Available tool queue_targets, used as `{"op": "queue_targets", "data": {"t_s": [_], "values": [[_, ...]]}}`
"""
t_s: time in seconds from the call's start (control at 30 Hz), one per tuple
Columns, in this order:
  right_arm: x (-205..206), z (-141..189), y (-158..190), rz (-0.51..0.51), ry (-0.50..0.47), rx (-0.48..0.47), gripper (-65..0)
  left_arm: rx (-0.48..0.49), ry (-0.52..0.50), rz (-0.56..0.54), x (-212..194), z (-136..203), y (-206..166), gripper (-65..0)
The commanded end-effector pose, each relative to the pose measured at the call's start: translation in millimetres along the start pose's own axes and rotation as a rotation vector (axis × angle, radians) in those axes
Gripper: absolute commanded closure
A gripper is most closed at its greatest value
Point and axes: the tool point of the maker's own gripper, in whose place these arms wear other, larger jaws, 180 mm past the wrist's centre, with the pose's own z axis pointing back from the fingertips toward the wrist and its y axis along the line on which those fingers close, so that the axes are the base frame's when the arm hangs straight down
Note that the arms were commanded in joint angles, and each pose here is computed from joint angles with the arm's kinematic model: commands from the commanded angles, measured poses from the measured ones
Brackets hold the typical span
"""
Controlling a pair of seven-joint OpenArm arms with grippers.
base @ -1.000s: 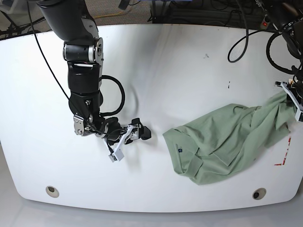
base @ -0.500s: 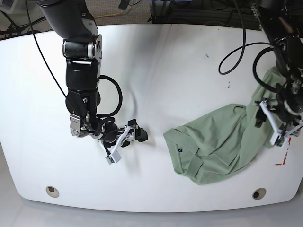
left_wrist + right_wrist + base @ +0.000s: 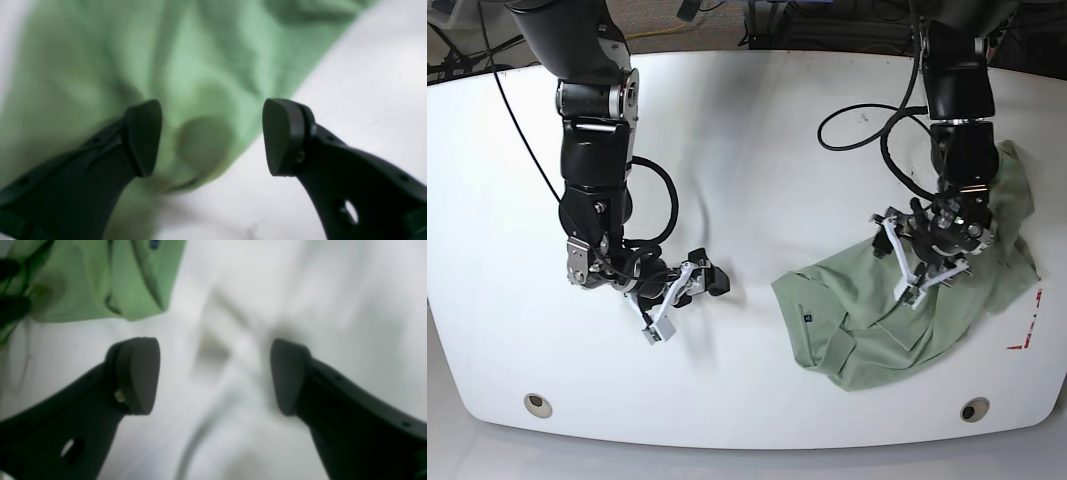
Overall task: Fold the T-shirt properly
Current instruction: 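Drag the heaped shirt with the left gripper toward the right gripper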
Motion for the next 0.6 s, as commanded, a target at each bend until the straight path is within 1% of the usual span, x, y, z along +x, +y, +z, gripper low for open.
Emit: {"op": "queue_targets", "data": {"t_s": [0.0,0.1,0.23,0.27,0.3,0.37,0.4,0.47,0.5,0.57], "values": [[29.1,7.7,-0.6,0.028,-0.068,0.0,-48.2,-0.006,-0.032,-0.009,8.5,-7.5,1.1,-43.3],[24.4,8.4,-0.8,0.029,-0.065,-0.002,-48.2,-0.055,0.005,0.002,-9.6,-23.6,-13.0,-43.3],[29.6,20.3,-0.7,0.074,-0.097,-0.026,-48.2,-0.08,0.03,0.031,-21.2,-34.6,-15.8,-43.2],[30.1,22.2,0.5,0.084,-0.102,-0.029,-48.2,-0.086,0.045,0.038,-26.7,-37.0,-17.1,-42.2],[29.9,24.1,1.5,0.094,-0.097,-0.032,-48.2,-0.093,0.059,0.046,-31.5,-39.2,-18.5,-39.9],[30.7,27.1,2.8,0.111,-0.084,-0.039,-48.2,-0.102,0.078,0.056,-38.5,-42.0,-20.3,-30.6],[30.8,28.1,3.2,0.117,-0.08,-0.041,-48.2,-0.103,0.078,0.055,-38.6,-42.2,-20.6,-24.2],[34.3,31.1,4.6,0.133,-0.082,-0.046,-48.2,-0.107,0.079,0.058,-40.0,-42.4,-22.7,-6.5],[36.2,32.1,5.1,0.138,-0.086,-0.048,-48.2,-0.116,0.077,0.061,-39.6,-43.6,-27.8,-0.7],[36.9,33.3,4.9,0.142,-0.088,-0.05,-48.2,-0.132,0.071,0.063,-36.7,-45.0,-36.6,0.0]]}}
